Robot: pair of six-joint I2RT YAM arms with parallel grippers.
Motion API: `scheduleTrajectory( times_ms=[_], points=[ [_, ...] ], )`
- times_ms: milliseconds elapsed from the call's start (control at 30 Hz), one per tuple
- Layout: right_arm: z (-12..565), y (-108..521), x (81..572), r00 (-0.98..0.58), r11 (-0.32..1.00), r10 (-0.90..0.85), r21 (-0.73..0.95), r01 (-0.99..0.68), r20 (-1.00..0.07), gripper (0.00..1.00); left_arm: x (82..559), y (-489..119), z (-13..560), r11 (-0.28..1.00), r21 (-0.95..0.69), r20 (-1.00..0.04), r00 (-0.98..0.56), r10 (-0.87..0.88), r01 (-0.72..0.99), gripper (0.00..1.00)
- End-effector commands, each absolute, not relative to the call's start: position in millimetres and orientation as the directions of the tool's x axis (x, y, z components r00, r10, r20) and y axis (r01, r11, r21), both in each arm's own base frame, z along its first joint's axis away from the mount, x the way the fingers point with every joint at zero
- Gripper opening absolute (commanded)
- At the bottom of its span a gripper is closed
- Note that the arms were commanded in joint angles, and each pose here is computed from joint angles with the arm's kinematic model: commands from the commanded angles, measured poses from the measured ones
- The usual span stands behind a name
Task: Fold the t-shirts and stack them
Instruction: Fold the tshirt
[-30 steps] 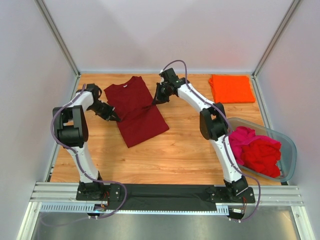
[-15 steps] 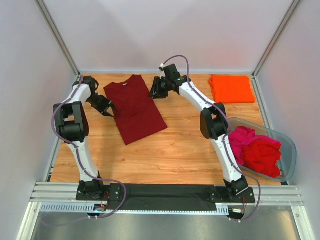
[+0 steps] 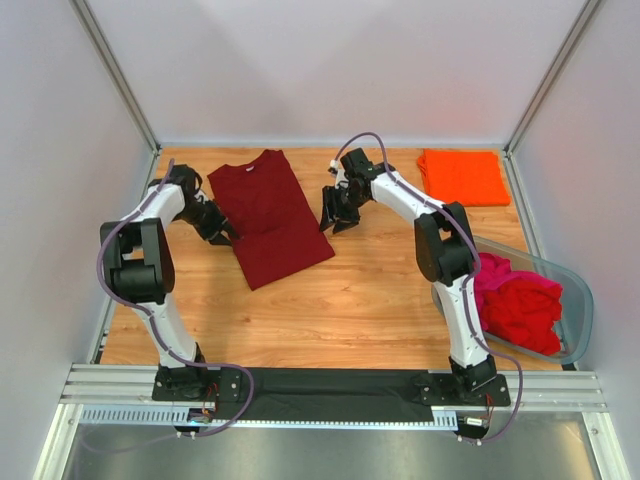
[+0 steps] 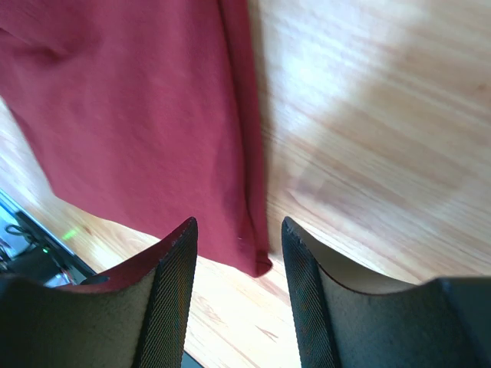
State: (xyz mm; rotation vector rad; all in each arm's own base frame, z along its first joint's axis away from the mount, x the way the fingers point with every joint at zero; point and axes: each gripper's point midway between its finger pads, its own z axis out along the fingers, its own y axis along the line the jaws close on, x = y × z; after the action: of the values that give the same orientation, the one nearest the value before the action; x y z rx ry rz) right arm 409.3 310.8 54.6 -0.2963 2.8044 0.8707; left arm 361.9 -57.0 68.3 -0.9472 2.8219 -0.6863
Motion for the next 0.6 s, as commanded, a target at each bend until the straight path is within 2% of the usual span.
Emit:
scheduleTrajectory(
  times_ms=[0,233,367,567],
  points=[
    [66.9,311.0,400.3,-0.942,0.775,-0.196,0.546,-0.319,-0.272,0.49,388.8,-68.5,79.8,0.699,-0.569,-0.017,-0.843,-0.537,-0.434,0.33],
    [54.8,306.0,397.4,-0.947,0.793,-0.193,0.528,-0.304,-0.255,0.48,407.8,-51.3,59.7,0.738,-0.483,-0.030,-0.833,-0.552,-0.472,0.34],
    [48.8,302.4,391.1,-0.951,0.798,-0.193,0.525,-0.296,-0.242,0.48,421.4,-46.7,41.9,0.691,-0.495,0.025,-0.804,-0.594,-0.527,0.35],
    [43.3,300.4,388.7,-0.954,0.802,-0.186,0.525,-0.286,-0.236,0.48,431.9,-27.2,31.2,0.679,-0.446,0.015,-0.764,-0.646,-0.583,0.35]
  ],
)
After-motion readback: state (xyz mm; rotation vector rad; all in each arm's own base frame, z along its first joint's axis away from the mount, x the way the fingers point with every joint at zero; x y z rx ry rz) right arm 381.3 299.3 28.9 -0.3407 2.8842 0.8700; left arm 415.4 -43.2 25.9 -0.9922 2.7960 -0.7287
